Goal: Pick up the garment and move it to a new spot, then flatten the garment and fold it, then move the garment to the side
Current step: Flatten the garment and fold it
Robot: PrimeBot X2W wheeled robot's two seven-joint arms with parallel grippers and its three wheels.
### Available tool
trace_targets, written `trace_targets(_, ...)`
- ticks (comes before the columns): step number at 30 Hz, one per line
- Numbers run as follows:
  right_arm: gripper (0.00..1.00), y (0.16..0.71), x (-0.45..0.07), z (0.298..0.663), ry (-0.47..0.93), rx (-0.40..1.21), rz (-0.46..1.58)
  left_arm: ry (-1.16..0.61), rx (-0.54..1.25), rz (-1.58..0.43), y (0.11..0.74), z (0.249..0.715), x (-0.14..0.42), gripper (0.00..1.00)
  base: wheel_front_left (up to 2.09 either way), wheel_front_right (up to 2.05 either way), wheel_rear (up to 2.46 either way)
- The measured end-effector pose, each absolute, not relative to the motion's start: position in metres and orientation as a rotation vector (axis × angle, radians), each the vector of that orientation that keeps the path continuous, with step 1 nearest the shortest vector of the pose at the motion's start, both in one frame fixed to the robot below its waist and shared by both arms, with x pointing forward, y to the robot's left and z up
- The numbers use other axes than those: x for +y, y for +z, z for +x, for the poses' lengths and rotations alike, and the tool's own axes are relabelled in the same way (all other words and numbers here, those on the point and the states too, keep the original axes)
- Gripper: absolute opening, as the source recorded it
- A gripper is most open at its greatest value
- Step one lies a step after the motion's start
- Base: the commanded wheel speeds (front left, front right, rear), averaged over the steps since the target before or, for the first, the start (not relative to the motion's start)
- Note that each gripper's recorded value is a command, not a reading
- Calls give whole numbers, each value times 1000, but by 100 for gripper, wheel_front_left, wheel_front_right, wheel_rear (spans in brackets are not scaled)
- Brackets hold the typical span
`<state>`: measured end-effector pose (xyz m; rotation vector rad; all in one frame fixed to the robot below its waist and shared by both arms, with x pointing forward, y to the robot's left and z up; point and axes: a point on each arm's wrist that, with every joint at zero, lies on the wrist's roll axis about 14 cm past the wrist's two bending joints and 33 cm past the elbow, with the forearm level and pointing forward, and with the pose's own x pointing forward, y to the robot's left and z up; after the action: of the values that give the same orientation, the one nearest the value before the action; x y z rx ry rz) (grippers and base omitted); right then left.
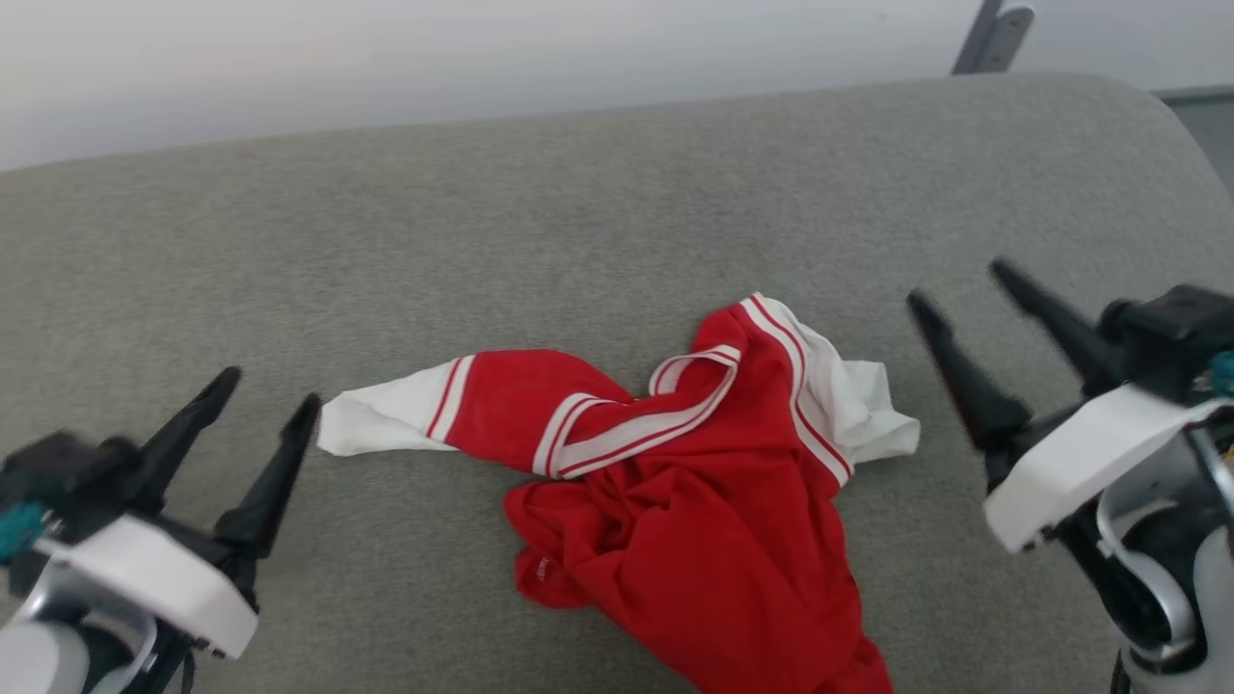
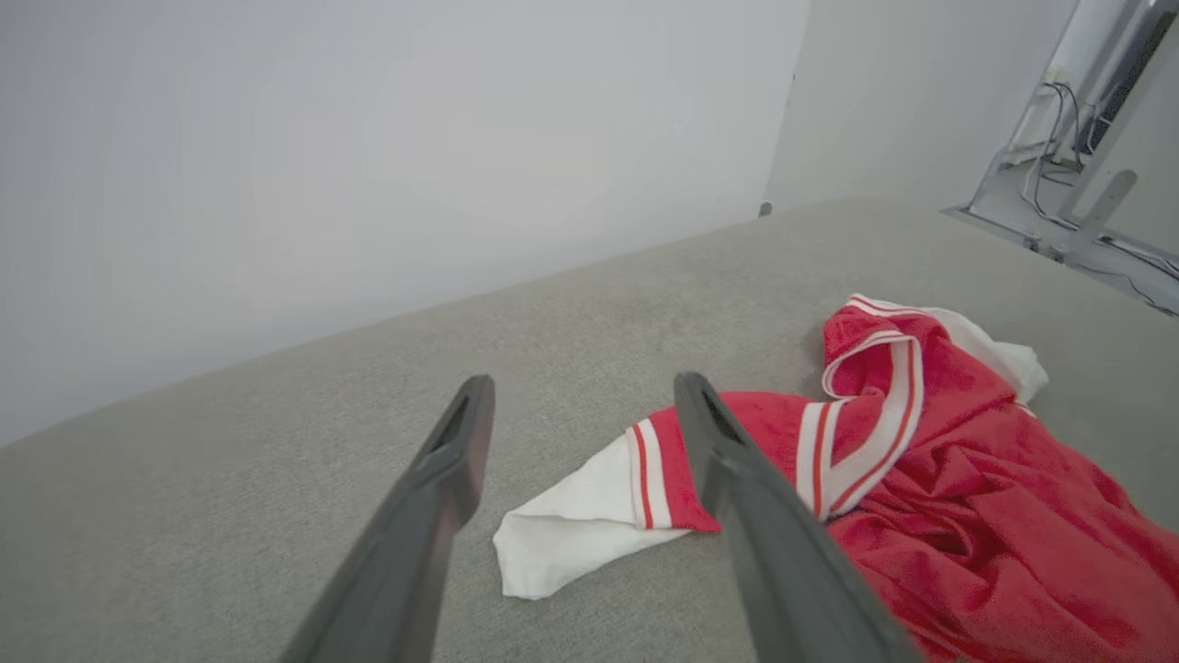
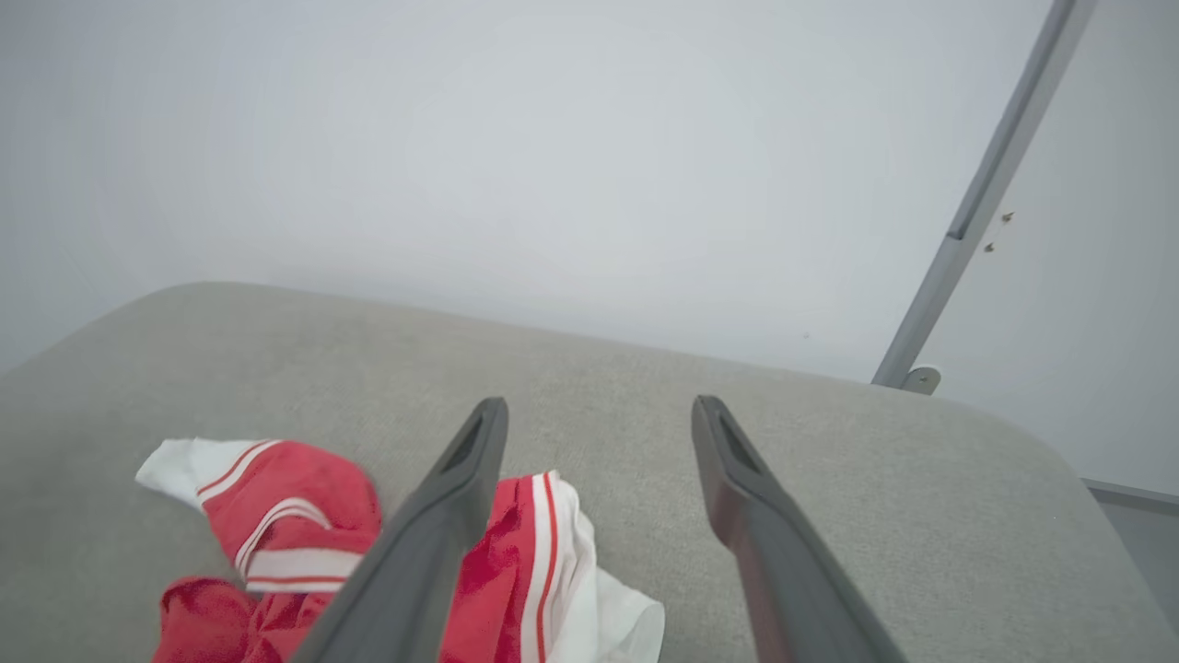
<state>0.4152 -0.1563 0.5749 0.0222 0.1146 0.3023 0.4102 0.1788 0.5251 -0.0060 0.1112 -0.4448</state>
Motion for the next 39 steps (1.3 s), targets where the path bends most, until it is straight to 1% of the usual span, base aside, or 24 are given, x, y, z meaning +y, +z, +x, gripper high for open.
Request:
trace_targets(4,100,579,-176,423,207,31,32,-552,225,17,518,422,155,100,0,0,0)
trace_targets(9,100,570,-194,423,127,11,43,-661,364,38,512,431,128,100,0,0,0)
trace_targets(10,100,570,-194,423,127,11,43,-661,364,38,512,431,128,100,0,0,0)
trace_targets(11,100,563,-201,423,104,26,44,-699,427,40,508,432,117,100,0,0,0)
trace_targets(18,100,553,-213,421,59,40,65,-793,679,122,479,428,94,100,0,0,0)
trace_targets(19,100,553,-213,421,59,40,65,-793,679,122,479,428,94,100,0,0,0)
trace_targets(23,100,554,-220,421,36,34,66,-815,814,173,457,423,90,100,0,0,0)
trace_targets(26,100,552,-226,420,20,38,64,-844,870,168,447,419,79,100,0,0,0)
trace_targets(29,100,550,-230,419,9,43,64,-873,915,216,436,413,74,100,0,0,0)
trace_targets(35,100,545,-233,421,-4,57,67,-900,941,275,416,414,71,100,0,0,0)
trace_targets(39,100,541,-233,423,-8,66,70,-913,923,304,408,420,69,100,0,0,0)
